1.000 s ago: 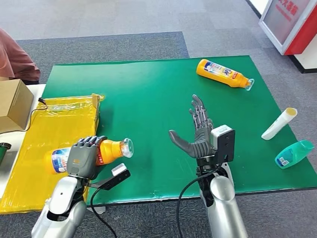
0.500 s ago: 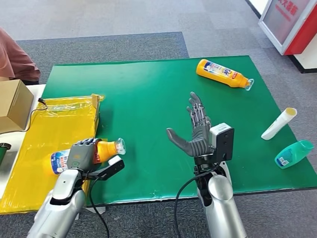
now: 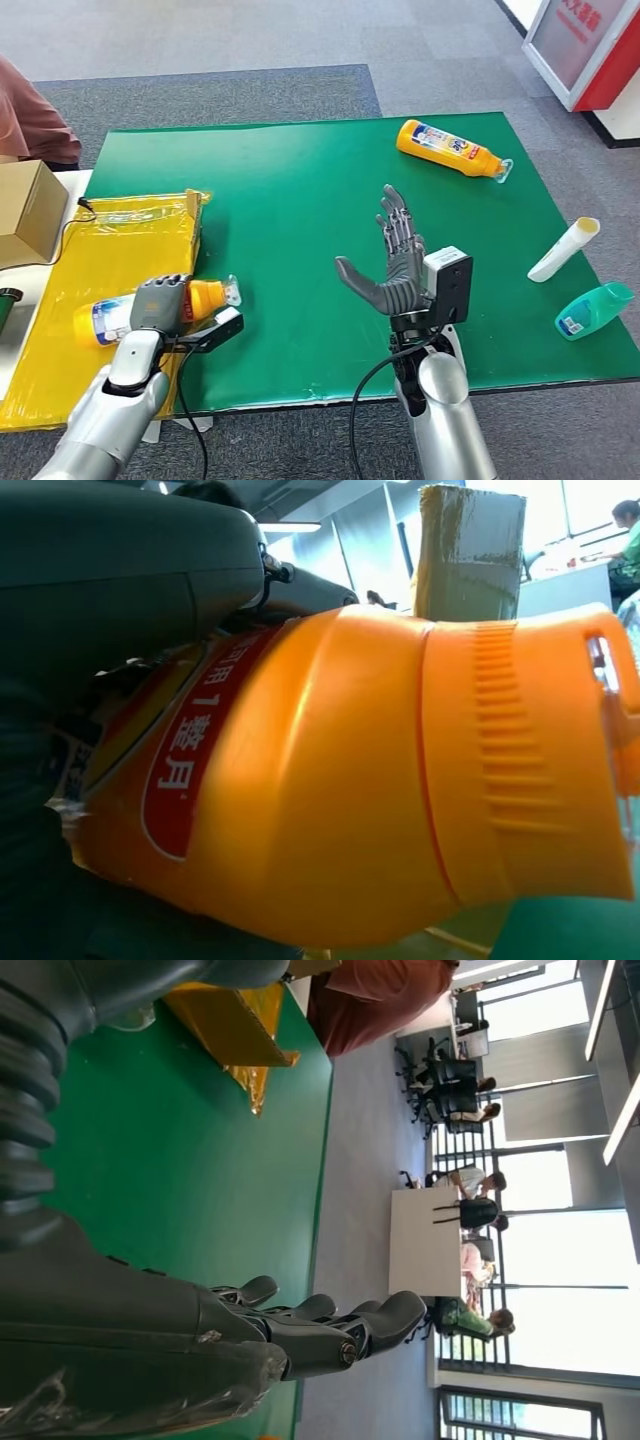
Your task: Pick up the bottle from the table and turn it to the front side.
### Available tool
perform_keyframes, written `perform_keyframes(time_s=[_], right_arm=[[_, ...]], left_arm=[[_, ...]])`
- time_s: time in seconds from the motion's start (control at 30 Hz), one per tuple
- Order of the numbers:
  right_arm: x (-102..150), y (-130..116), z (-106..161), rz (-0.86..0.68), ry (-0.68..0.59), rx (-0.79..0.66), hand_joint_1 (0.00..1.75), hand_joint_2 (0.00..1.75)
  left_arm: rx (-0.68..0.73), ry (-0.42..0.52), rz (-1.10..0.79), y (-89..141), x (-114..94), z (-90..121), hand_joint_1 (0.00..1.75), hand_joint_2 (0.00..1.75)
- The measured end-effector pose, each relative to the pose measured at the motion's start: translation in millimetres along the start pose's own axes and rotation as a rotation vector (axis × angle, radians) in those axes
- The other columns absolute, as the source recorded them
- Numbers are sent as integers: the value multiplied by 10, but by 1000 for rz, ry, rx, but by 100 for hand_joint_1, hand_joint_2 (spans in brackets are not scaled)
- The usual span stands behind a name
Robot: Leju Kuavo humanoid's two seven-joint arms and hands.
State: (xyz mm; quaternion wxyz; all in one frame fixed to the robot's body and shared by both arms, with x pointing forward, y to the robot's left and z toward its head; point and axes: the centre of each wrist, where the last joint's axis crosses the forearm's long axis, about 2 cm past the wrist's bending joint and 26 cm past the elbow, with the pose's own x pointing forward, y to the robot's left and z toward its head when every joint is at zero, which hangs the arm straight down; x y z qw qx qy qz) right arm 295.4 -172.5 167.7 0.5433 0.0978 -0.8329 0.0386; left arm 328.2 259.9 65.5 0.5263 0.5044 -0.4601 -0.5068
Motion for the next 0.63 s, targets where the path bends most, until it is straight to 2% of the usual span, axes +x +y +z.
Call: perform_keyframes(time_s=[0.33,0.63], right_arm=[[4,14,5,4,4,-13,0,175],[-13,32,28,-1,14,-25,0,175]], left_arm=[[7,-10,49,-7,2,-9,0,175],[21,-15,127,-154,56,182,0,175]])
